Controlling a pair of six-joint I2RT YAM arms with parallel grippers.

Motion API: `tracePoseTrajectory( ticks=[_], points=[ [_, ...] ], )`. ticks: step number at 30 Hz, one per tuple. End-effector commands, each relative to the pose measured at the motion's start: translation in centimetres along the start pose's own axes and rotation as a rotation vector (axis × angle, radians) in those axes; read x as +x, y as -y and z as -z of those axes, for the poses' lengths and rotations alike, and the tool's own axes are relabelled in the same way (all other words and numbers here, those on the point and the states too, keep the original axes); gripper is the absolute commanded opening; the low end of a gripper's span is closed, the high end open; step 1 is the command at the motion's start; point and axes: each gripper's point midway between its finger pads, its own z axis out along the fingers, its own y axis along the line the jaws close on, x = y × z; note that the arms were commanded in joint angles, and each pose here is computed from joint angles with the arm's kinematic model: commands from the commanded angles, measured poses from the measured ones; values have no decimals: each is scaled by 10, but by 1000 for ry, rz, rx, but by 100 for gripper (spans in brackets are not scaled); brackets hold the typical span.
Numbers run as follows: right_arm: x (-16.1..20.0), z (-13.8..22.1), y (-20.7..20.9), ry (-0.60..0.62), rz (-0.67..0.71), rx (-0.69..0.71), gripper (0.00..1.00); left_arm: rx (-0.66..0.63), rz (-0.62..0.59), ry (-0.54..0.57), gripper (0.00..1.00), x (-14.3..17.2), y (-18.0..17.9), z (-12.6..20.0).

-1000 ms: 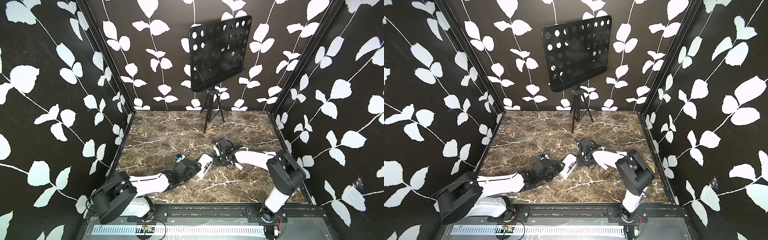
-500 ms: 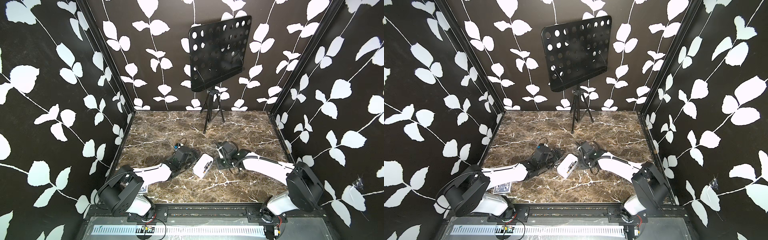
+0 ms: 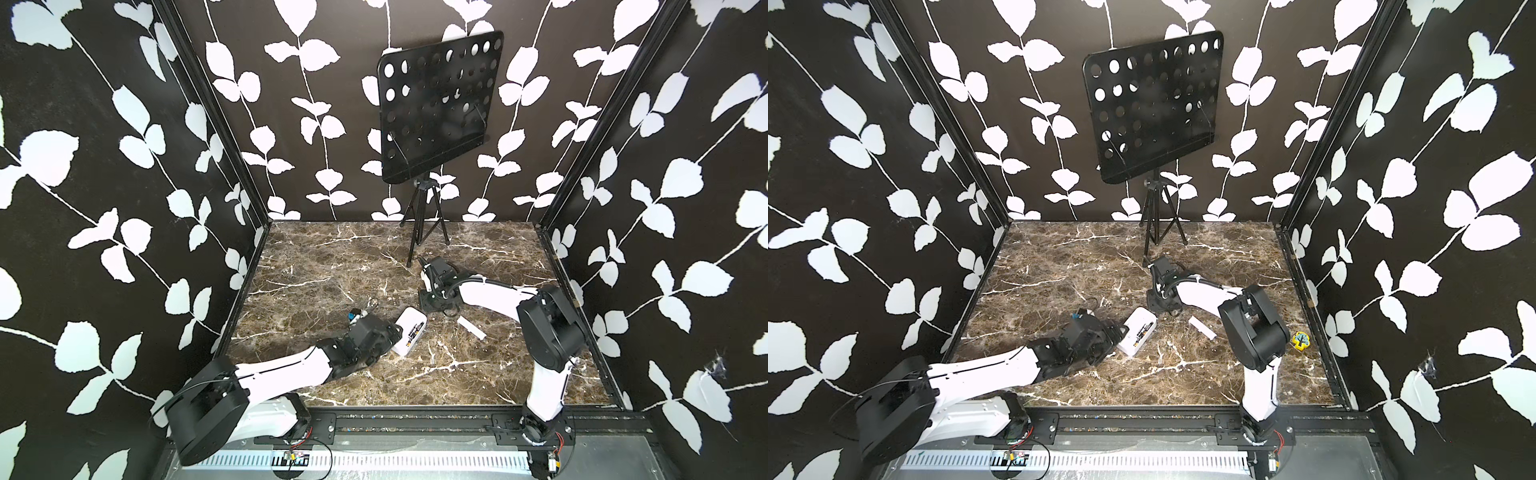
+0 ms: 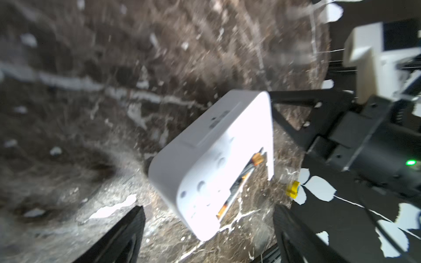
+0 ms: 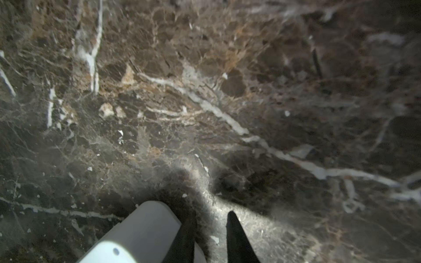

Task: Insert the battery into the alarm
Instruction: Install the battery in the alarm.

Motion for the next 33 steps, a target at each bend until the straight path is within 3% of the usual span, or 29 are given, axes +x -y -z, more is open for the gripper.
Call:
tracePoseTrajectory(
  ticks=[1,6,12,20,25,29,33],
  points=[
    [9,2,-9,-14,5,-45,24,26,50,11,88,-1,3,-8],
    [38,6,-10,-30,-4,-51,24,67,64,70,88,-11,9,-15],
    [73,16,-9,-40,-29,-24,24,59,54,54,85,-18,4,-23],
    [81,61,21,-18,-67,154,36,4,-32,-7,83,-9,-7,-17],
    [93,86,-7,-16,-48,81,35,-52,-86,-36,82,-4,-21,-6],
    [103,94,-51,-2,35,4,27,-54,-107,-51,78,-2,-25,0],
    [109,88,-67,-29,94,20,21,-42,-138,-91,75,5,-21,0]
  ],
)
